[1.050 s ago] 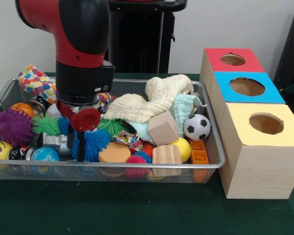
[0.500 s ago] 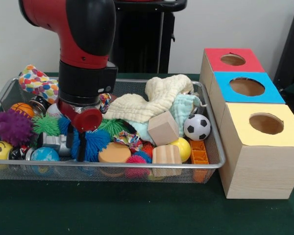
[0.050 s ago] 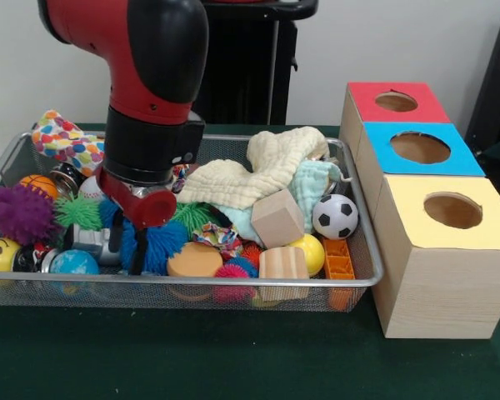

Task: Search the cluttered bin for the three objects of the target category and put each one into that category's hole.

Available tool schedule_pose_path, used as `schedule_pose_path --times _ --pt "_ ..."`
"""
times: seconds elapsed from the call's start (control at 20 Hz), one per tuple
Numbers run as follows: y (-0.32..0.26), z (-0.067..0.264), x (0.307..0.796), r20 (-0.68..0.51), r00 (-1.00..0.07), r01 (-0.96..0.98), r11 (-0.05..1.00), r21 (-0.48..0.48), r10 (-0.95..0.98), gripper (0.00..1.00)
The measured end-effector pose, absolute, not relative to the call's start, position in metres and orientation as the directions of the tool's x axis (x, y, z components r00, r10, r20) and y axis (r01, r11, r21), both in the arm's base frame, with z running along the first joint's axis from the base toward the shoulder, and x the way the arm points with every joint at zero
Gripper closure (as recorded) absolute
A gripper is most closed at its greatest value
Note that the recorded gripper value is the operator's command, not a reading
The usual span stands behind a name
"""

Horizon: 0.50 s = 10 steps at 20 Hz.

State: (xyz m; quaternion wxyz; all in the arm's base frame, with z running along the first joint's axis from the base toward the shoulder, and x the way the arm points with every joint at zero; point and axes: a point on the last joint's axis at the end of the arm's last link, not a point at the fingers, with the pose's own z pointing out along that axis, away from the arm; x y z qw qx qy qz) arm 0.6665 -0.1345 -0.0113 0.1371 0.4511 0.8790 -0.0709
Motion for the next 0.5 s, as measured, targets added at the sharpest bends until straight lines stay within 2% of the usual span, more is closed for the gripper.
schedule_pose_path --times 0.5 --pt "-0.1285 -0.0178 0.6623 -0.308 -0.569 0.807 0.590 -0.030 0.763 0.00"
